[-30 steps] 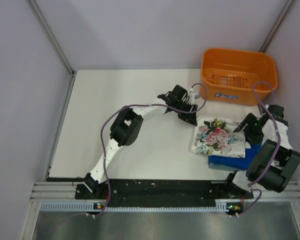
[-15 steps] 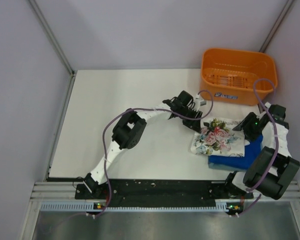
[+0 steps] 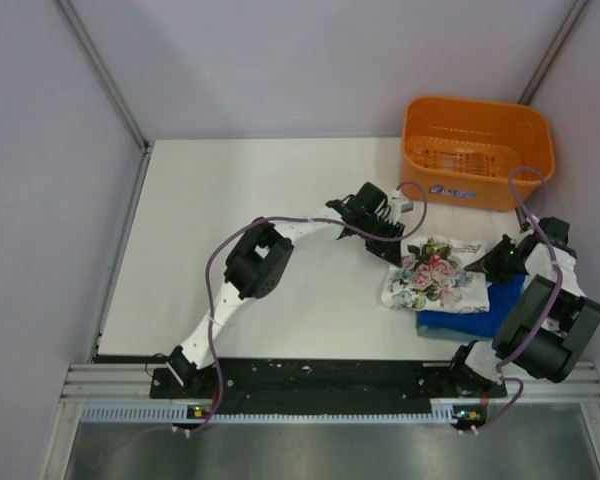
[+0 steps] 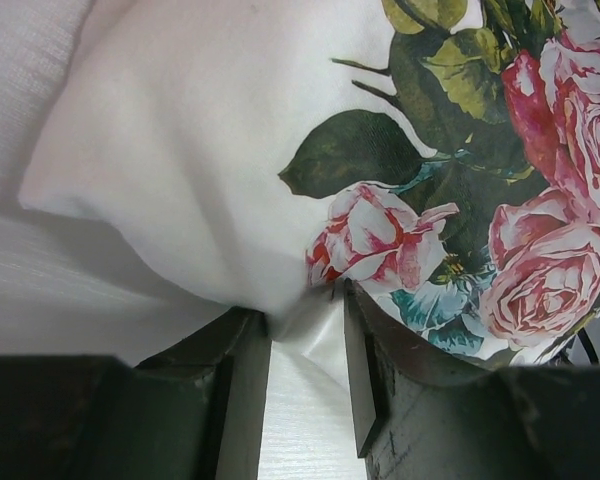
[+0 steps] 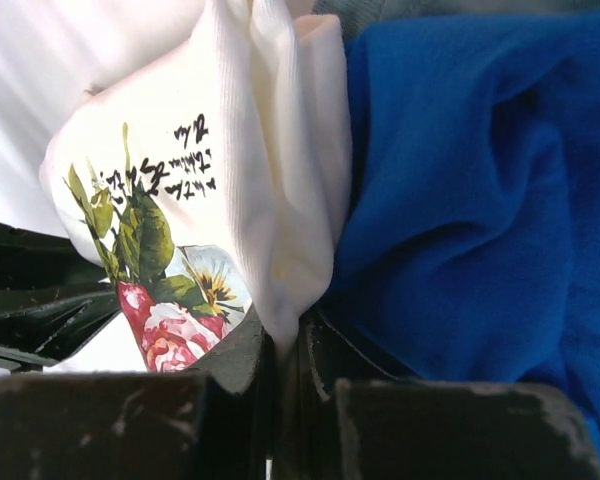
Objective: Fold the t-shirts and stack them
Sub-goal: Put the neatly folded tshirt into the corner of the board with the right arm
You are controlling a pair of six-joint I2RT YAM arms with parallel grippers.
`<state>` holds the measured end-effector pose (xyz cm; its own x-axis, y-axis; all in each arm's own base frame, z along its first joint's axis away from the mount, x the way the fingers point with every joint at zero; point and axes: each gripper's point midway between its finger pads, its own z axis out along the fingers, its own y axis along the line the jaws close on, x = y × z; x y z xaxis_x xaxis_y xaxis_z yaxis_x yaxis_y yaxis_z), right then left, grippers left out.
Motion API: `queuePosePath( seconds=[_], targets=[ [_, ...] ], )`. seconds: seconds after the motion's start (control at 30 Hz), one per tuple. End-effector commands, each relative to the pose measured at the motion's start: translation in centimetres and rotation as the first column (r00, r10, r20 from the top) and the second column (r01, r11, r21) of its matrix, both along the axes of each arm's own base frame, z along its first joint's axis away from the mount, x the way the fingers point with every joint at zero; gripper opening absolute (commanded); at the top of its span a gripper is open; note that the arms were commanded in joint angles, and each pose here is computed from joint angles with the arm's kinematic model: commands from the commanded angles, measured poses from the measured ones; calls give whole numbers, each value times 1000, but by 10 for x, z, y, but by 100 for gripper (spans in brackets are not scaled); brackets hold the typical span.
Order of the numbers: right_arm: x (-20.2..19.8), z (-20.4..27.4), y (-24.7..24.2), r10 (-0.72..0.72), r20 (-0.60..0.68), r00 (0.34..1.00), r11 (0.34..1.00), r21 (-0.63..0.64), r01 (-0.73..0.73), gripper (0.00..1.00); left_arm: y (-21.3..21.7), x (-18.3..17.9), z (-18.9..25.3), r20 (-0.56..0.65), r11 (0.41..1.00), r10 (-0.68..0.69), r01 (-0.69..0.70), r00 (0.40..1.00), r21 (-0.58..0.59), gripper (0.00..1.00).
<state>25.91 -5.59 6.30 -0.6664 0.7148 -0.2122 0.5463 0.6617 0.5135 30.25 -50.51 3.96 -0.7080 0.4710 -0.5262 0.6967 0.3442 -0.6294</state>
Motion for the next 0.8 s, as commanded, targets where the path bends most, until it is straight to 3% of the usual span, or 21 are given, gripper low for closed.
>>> queuePosePath(
  seconds=[0.0, 0.2, 0.33, 0.4, 0.53, 0.6, 0.7, 0.77],
  targets=[
    [9, 17, 0, 6, 67, 998, 1000, -1, -6, 0, -8, -10, 31, 0, 997, -39, 39, 999, -65, 41],
    [5, 31, -5, -3, 76, 997, 999, -46, 6, 0, 8, -3, 67, -90, 994, 3, -13, 996, -110, 51],
    [5, 44, -14, -12, 96, 995, 993, -115, 23, 0, 9, -26, 74, 0, 992, -75, 74, 997, -102, 54],
    [5, 41, -13, -9, 87, 996, 995, -102, 17, 3, 7, -37, 84, 122, 979, -170, 181, 978, -92, 54],
    [5, 33, -17, -14, 48, 999, 995, -102, 19, 23, 12, -51, 128, 459, 905, -337, 418, 822, -83, 57],
    [3, 34, -23, -30, 32, 999, 991, -130, 33, 50, 20, -68, 141, 564, 850, -413, 526, 715, -45, 63],
    [-2, 45, -37, -73, 19, 997, 973, -219, 75, 62, 30, -104, 130, 632, 774, -509, 632, 584, 38, 68],
    [-8, 63, -46, -119, 37, 992, 952, -281, 125, 69, 31, -124, 114, 625, 746, -553, 661, 551, 78, 70]
  ],
)
